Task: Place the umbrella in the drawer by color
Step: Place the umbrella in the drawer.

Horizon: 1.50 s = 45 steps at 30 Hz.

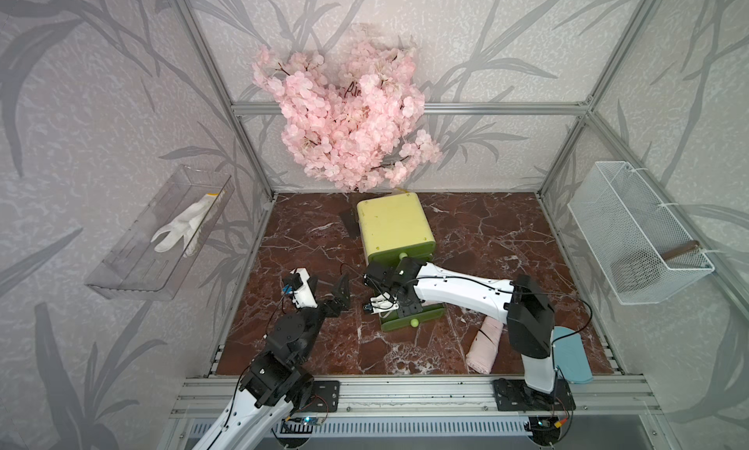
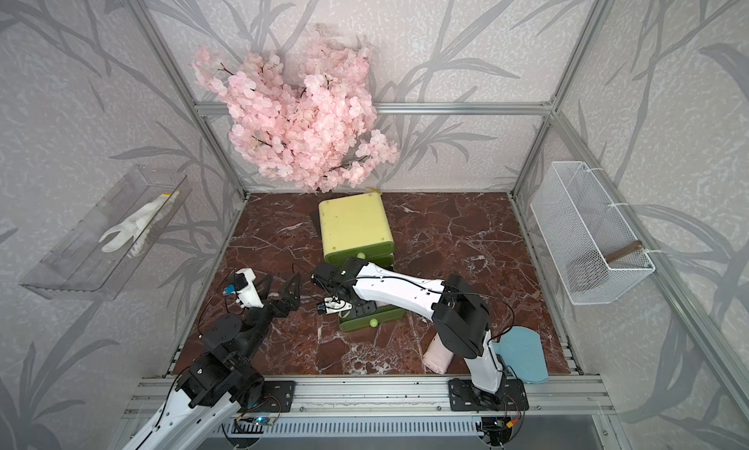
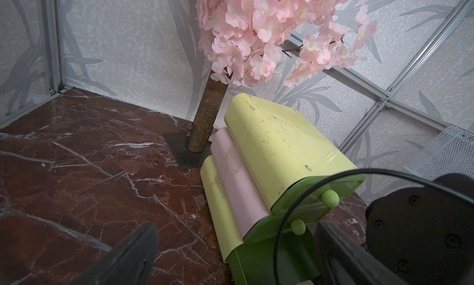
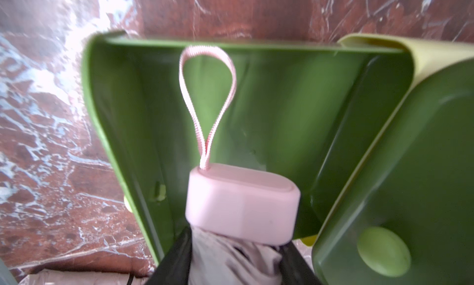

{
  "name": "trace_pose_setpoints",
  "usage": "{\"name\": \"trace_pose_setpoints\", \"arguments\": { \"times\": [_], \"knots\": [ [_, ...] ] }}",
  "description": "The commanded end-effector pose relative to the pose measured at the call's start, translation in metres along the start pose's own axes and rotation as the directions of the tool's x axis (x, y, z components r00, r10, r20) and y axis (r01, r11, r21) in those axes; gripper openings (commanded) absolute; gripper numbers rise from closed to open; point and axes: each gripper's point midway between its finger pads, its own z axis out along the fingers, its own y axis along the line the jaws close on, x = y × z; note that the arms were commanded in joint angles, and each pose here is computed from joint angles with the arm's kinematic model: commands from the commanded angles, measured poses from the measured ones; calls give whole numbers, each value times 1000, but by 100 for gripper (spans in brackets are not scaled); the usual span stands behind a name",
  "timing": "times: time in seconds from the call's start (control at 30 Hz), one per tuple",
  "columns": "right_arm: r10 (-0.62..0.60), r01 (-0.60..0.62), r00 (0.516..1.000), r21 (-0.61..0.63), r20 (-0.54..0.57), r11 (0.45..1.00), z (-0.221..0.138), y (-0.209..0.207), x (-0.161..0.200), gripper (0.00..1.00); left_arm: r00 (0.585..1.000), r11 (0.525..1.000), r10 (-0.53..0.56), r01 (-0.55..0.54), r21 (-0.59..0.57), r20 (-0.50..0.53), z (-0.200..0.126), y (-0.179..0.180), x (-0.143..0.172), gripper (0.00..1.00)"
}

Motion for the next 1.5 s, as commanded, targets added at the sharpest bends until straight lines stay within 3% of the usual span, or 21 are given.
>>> {"name": "trace_pose_setpoints", "arguments": {
  "times": [0.0, 0.9, 1.47],
  "knots": [
    [-11, 12, 998, -31, 54, 999, 0, 6, -11, 47, 1000, 1000, -2, 2, -20, 11, -3, 6, 1, 100],
    [81, -41, 975, -195, 206, 980, 25, 11, -41, 52, 999, 1000, -16, 18, -22, 49, -8, 10, -2, 100],
    [124, -89, 968, -163, 217, 983, 10, -1, -31, 67, 999, 1000, -14, 15, -18, 48, -8, 9, -2, 100]
  ]
}}
